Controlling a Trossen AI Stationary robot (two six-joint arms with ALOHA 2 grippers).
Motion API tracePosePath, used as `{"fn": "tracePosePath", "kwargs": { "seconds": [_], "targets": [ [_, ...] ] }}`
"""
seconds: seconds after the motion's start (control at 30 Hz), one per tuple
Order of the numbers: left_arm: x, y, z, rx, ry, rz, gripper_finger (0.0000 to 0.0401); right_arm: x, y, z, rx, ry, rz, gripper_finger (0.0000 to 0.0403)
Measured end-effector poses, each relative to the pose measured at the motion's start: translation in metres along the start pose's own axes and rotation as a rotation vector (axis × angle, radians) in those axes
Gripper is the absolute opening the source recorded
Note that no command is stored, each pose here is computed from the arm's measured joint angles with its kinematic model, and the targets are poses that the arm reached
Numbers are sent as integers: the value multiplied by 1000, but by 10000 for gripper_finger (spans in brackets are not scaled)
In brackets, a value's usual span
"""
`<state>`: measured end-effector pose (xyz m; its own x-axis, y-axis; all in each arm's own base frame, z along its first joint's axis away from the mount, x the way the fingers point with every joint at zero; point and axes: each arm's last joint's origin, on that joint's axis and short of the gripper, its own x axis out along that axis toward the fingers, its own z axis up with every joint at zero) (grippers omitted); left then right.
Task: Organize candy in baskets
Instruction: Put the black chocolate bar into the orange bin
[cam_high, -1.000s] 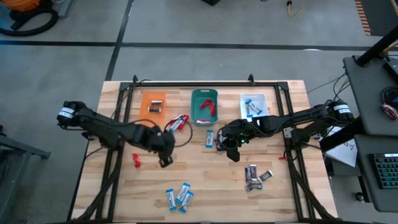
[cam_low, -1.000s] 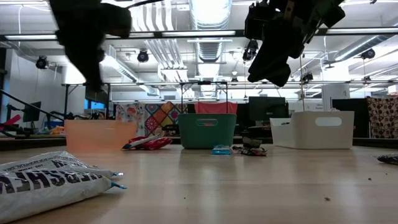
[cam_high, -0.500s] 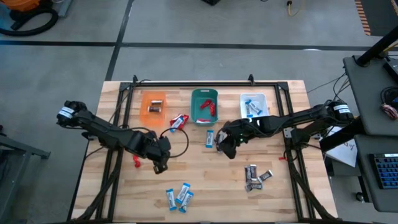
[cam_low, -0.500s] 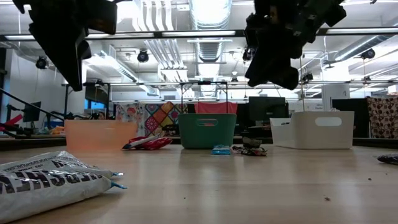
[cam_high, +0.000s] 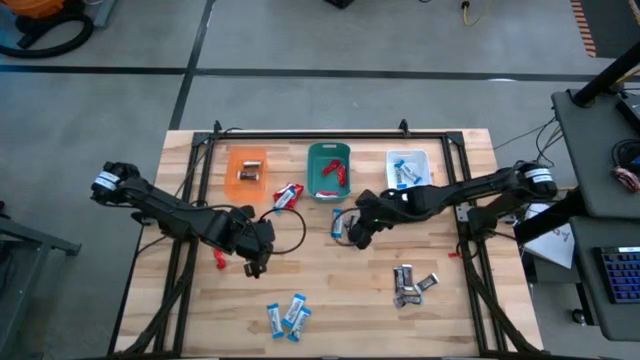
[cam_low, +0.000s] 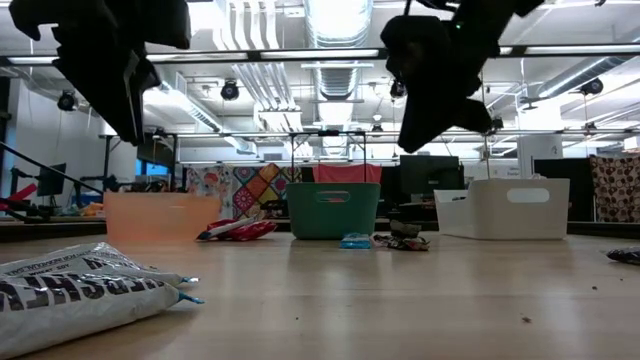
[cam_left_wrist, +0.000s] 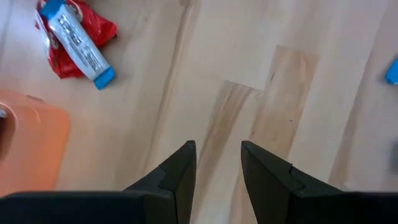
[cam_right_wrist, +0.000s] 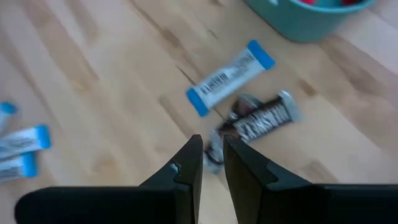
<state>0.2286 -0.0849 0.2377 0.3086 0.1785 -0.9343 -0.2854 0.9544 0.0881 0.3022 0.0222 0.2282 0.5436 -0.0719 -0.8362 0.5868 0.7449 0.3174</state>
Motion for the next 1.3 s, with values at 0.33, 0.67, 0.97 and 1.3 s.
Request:
{"fn": "tracePosePath", "kwargs": {
  "seconds": [0.33,0.67,0.97,1.3],
  "targets": [
    [0,4,0,30,-44,93,111,21,22,16,-16,166,-190,56],
    [-8,21,-12,66,-9,326,111,45,29,16,-6,237,-258,91],
    [-43,36,-11,111,-265,260,111,48,25,15,76,185,-319,165],
    [-71,47,-16,230,-680,20,111,68,16,5,132,168,-416,215]
  ]
}}
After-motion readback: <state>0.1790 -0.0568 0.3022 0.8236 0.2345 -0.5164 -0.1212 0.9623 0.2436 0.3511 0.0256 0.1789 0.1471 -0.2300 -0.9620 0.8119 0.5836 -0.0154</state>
